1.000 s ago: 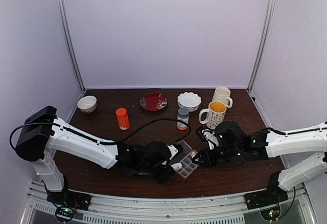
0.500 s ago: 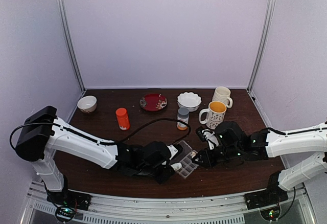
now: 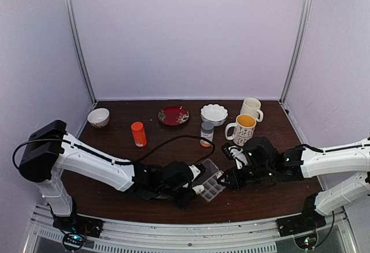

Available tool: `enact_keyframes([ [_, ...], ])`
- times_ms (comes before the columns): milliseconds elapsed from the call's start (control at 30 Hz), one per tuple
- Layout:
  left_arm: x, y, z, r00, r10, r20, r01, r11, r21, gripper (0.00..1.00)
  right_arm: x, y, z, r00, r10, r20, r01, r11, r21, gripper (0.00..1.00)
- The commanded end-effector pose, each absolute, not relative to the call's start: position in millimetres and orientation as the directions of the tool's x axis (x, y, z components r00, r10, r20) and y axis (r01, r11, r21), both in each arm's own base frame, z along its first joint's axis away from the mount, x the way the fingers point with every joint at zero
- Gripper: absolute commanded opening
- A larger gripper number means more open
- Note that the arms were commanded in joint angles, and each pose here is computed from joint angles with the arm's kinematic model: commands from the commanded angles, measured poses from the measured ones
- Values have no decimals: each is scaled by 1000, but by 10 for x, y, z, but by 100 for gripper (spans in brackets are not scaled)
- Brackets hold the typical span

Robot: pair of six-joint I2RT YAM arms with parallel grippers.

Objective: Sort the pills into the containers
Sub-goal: Pour the pill into the compartment of the pill container.

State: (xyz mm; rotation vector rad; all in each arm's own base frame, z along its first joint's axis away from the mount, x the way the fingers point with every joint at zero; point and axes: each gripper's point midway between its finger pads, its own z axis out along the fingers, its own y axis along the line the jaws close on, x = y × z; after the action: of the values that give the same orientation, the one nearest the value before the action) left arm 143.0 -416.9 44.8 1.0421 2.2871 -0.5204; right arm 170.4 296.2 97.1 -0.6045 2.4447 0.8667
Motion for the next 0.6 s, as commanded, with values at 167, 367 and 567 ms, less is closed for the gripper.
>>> enact_keyframes([
  [167,1469,-4181,665,-524,527,-669,775,621,-117,0,1726,2945,998,-782,-233,-578,-543,709,450,0],
  [367,1417,-4179,384,-551,546,-630,771,622,-136,0,1721,2950,981,-785,-233,-574,-542,708,453,0],
  [567,1419,-4218,448,-542,558,-629,780,613,-129,0,1718,2940,983,-785,-230,-575,-540,708,455,0],
])
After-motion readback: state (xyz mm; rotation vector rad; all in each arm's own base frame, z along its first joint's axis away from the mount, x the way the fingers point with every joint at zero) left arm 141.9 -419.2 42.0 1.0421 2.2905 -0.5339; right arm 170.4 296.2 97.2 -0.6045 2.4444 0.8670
